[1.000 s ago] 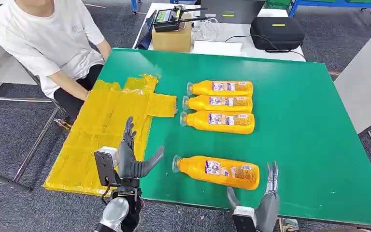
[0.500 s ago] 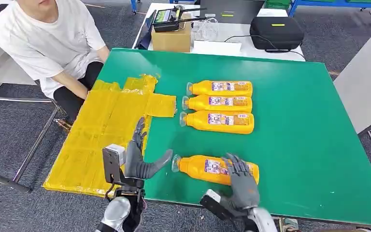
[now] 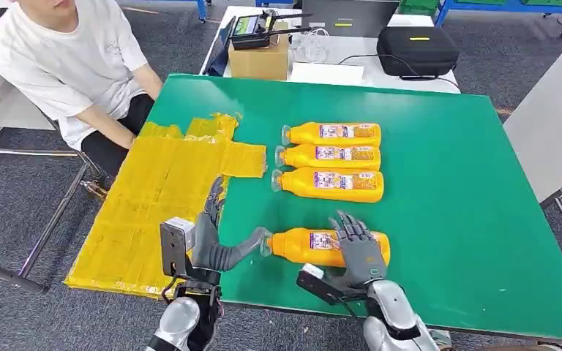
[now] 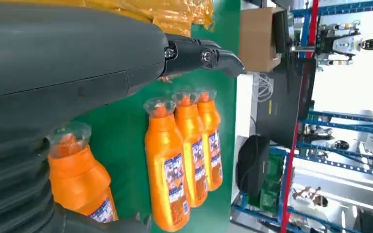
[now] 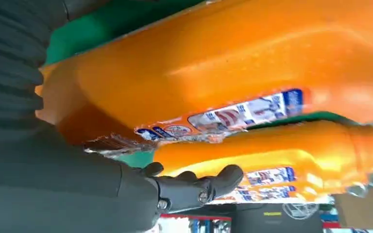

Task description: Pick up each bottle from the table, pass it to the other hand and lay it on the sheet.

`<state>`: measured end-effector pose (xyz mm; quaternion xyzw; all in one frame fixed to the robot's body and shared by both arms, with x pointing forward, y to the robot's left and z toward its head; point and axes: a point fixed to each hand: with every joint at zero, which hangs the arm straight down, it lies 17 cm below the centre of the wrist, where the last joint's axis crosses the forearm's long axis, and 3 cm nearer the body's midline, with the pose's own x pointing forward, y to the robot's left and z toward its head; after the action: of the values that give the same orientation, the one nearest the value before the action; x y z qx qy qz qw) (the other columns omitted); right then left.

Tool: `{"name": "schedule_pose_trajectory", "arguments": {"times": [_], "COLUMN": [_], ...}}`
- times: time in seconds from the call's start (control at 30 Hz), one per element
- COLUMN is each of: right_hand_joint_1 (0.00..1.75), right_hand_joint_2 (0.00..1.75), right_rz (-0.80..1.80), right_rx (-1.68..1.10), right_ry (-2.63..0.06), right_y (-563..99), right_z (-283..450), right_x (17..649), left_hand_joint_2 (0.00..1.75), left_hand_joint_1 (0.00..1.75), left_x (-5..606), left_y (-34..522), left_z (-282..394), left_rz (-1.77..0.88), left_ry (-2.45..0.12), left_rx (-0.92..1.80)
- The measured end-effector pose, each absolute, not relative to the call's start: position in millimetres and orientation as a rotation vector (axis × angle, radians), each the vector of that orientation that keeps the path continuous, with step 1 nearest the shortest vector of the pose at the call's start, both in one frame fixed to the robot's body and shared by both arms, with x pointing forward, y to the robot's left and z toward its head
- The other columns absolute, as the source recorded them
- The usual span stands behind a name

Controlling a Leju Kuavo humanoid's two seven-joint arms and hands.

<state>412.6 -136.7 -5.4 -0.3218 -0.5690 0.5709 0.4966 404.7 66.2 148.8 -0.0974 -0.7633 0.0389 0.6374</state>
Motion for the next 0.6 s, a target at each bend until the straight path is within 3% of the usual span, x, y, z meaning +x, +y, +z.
{"name": "schedule_pose_trajectory", "arguments": {"times": [0.6], "right_hand_joint_1": [0.0], "right_hand_joint_2": [1.75], "right_rz": [1.529], "right_rx": [-1.142], "right_ry": [-1.343], "right_y": [-146.8], "right_z": [25.4], "right_x": [414.7], "left_hand_joint_2": [1.75], "left_hand_joint_1": [0.0], "left_x": [401.5], "left_y": [89.8], "left_z": [151.1], "left_rz": [0.123], "left_ry": [-1.763], "left_rx": [-0.157]}}
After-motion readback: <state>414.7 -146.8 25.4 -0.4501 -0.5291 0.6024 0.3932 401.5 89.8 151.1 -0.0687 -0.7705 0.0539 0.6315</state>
